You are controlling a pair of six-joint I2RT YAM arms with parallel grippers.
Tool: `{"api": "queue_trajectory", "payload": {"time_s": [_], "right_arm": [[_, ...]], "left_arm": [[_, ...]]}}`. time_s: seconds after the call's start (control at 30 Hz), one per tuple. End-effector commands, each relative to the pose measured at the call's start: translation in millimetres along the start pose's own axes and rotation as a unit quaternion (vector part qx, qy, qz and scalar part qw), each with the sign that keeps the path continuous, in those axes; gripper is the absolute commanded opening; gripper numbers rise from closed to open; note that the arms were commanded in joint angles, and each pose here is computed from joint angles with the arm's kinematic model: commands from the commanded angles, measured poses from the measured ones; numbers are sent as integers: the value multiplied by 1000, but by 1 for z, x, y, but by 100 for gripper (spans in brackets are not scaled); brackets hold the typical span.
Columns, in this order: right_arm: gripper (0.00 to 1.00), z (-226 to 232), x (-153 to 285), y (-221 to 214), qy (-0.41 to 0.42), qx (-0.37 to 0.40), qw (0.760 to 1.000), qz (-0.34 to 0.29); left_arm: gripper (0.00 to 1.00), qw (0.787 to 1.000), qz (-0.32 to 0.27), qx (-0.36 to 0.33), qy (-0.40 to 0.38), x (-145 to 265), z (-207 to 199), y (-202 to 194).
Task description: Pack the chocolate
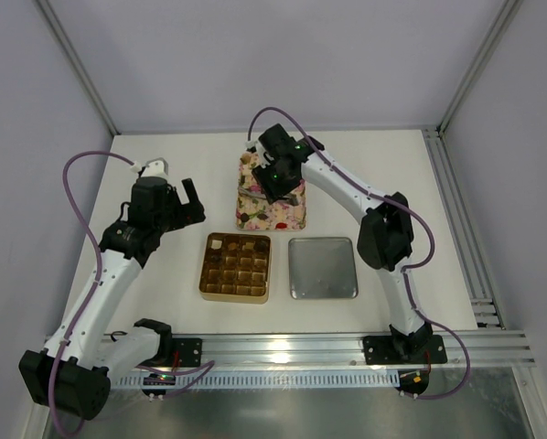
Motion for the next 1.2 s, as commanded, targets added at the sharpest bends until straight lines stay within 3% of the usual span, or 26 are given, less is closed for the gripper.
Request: {"api": "queue_trajectory", "payload": {"time_s": [0.0,0.7,1.17], "right_arm": [[53,2,4,17,7,11,999,-32],[41,6,-5,17,21,3,999,-32],[32,6,30,13,8,-61,997,-38]], "left_arm": [[100,1000,-10,1,6,0,1,4],[100,1000,-9,0,6,0,0,4],[100,1000,-12,1,4,2,1,4]]}}
Point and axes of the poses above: each gripper's point midway between its finger pads, its own x axis back along the fingers, its own z axis along the line the jaws close on, y = z × x, the point moved 7 cm from there along x, back along the fingers, and after that the axes turned 2 degrees about -x, right-handed, at the moved point
